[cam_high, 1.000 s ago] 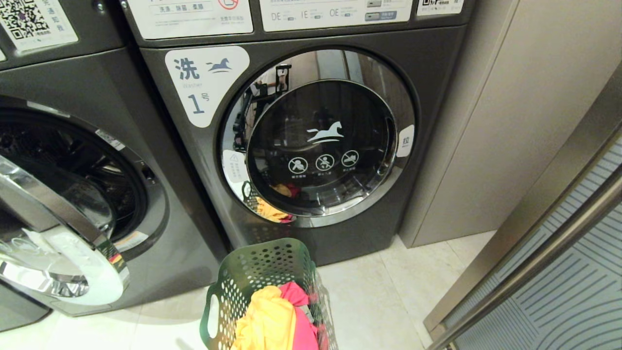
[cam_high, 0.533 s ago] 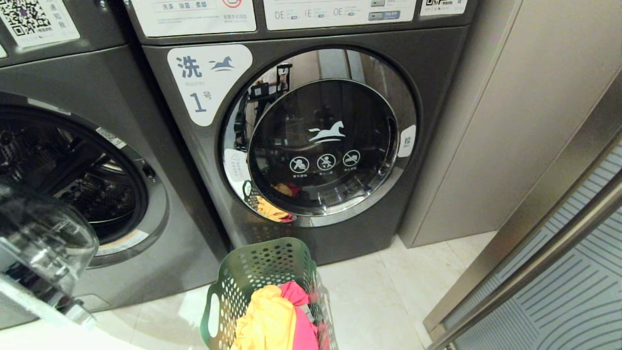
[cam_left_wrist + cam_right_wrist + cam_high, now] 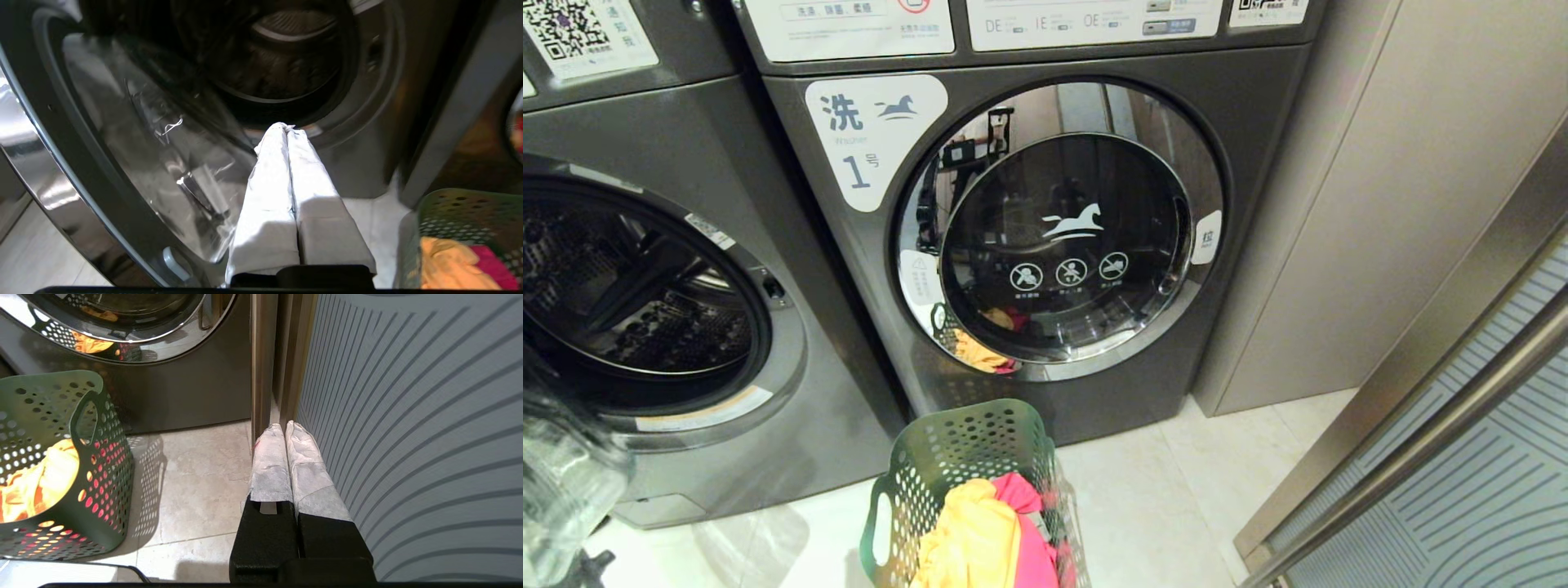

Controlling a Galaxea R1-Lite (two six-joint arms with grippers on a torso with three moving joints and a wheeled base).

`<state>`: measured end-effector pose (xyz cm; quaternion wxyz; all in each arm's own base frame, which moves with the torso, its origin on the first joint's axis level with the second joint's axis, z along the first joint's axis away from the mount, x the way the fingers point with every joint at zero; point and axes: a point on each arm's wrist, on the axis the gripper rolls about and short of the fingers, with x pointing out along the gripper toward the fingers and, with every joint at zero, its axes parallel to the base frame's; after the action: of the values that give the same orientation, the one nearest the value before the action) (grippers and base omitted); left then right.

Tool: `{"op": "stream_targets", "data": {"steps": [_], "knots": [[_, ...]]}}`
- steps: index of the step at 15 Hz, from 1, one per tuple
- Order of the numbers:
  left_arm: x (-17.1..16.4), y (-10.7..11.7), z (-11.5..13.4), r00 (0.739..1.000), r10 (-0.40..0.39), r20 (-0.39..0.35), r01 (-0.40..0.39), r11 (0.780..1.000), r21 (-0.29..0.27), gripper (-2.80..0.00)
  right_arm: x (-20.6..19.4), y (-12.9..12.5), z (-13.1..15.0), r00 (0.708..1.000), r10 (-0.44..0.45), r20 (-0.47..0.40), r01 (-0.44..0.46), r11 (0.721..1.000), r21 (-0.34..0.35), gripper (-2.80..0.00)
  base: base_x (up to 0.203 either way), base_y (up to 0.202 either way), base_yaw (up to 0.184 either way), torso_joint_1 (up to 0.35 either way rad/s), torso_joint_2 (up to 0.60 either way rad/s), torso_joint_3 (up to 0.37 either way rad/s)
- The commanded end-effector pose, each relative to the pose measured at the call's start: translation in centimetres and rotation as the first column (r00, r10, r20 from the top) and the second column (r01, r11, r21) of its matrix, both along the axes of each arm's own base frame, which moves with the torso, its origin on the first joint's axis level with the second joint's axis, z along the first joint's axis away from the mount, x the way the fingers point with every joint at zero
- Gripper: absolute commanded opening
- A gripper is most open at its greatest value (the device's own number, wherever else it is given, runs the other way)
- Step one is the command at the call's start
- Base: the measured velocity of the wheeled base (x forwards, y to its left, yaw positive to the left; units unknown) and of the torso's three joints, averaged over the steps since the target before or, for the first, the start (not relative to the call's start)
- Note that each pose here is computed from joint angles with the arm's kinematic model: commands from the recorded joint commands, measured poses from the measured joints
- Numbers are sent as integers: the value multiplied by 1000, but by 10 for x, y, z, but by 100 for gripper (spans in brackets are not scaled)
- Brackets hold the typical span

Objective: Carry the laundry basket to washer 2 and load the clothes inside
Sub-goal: Open the lid of the washing machine

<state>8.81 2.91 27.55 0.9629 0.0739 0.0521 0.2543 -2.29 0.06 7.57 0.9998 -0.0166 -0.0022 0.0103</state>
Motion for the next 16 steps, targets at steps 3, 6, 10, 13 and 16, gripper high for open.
{"op": "stream_targets", "data": {"steps": [3,6,10,13,16], "knots": [[24,46,-24,875,329,-355,-367,929,-45,-280,0,0,0,1000,1,1,-1,1000,-1,-280,0,0,0,0,0,0],[43,73,-31,789,400,-466,-472,880,-44,-280,0,0,0,1000,1,1,-1,1000,-1,-280,0,0,0,0,0,0],[61,102,-31,725,506,-468,-594,803,-52,-280,0,0,0,1000,1,1,-1,1000,-1,-280,0,0,0,0,0,0],[57,130,-25,665,591,-457,-685,726,-58,-280,0,0,0,1000,1,1,-1,1000,-1,-280,0,0,0,0,0,0],[42,159,-21,580,681,-448,-779,625,-57,-280,0,0,0,1000,1,1,-1,1000,-1,-280,0,0,0,0,0,0]]}}
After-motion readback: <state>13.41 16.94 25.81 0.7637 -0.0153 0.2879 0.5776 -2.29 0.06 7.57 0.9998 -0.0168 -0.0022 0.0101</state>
